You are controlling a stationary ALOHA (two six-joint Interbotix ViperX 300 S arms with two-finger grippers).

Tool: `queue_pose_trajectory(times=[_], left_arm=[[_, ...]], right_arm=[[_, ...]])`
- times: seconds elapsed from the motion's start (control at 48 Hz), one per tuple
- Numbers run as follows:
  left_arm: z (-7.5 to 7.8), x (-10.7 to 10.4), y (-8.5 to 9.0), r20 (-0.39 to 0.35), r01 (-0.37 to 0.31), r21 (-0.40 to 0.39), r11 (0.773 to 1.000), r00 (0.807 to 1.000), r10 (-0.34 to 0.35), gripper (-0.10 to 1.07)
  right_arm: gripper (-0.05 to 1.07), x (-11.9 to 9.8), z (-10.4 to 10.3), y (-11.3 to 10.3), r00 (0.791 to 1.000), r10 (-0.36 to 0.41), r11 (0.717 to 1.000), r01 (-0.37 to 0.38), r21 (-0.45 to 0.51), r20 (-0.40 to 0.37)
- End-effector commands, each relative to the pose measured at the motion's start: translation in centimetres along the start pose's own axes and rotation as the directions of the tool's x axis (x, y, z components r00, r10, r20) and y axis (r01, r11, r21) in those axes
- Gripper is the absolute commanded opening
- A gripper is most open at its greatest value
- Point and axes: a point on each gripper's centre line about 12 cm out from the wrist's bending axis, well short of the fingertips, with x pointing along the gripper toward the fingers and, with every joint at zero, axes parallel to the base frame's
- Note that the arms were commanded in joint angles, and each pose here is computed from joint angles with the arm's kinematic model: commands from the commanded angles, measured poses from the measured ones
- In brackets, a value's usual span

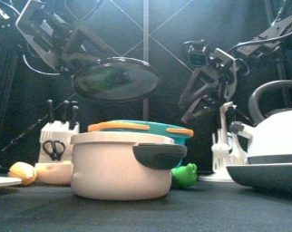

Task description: Grab pot lid

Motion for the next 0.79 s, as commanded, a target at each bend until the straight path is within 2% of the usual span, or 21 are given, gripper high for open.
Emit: queue_pose_trajectory(times=[0.0,0.771], left_arm=[[1.08,-0.53,0.50,0.042,-0.014,-0.001,1.000,0.999,0.014,0.40],[0.73,-0.95,1.21,0.035,-0.035,-0.010,0.999,0.999,0.035,0.40]], right_arm=[[1.01,-0.56,0.80,0.28,1.000,0.011,1.000,-0.011,0.001,0.030],[1.01,-0.59,0.37,-0.05,1.000,-0.010,1.000,0.010,-0.005,0.018]])
